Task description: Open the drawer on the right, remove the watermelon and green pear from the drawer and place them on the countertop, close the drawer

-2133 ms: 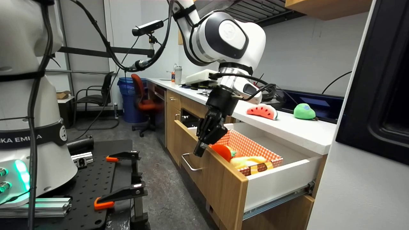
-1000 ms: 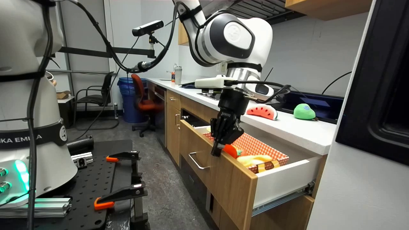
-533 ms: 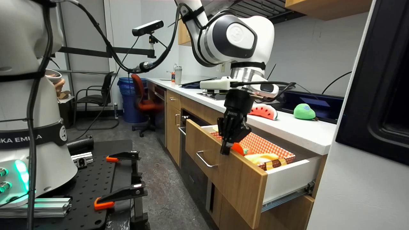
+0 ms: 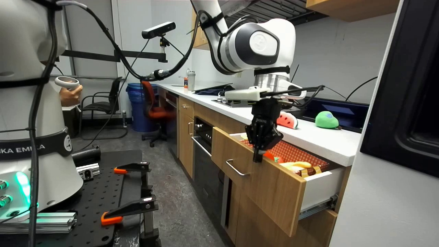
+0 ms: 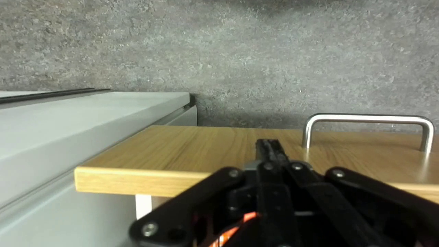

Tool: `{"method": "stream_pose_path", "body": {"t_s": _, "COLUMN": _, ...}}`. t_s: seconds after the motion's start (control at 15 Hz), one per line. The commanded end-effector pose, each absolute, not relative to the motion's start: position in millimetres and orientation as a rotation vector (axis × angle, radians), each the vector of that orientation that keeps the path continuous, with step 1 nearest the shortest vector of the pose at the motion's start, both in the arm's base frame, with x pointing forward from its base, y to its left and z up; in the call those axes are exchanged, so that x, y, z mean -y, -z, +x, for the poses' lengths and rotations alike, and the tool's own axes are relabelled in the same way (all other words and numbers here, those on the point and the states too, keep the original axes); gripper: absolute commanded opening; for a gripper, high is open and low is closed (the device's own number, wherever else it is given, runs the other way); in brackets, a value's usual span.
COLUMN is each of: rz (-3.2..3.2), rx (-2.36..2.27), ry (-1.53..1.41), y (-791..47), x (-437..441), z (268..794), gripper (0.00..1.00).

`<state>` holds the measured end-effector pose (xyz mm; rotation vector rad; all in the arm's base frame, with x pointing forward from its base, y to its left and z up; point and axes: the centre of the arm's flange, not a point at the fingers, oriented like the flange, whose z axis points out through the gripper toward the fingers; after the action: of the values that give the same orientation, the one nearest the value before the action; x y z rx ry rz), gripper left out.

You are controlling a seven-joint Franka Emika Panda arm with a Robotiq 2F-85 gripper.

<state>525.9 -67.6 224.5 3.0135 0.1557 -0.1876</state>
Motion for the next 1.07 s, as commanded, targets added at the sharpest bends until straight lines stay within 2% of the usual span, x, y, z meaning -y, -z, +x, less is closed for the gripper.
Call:
{"method": "stream_pose_path", "body": {"t_s": 0.0, "rz": 3.004, "rx": -0.212, "ry": 0.101, "y": -217, "x": 55, "z": 557, "gripper": 0.00}}
{"method": "stream_pose_path", "body": {"t_s": 0.6, "rz": 2.988, "rx": -0.259, "ry": -0.088, "y": -221, "x": 32, "z": 601, "gripper": 0.00}}
{"method": "stream_pose_path", "body": {"t_s": 1.0, "rz": 2.974, "rx": -0.267, "ry": -0.192, "y": -235, "x": 26, "z": 604, "gripper": 0.00}}
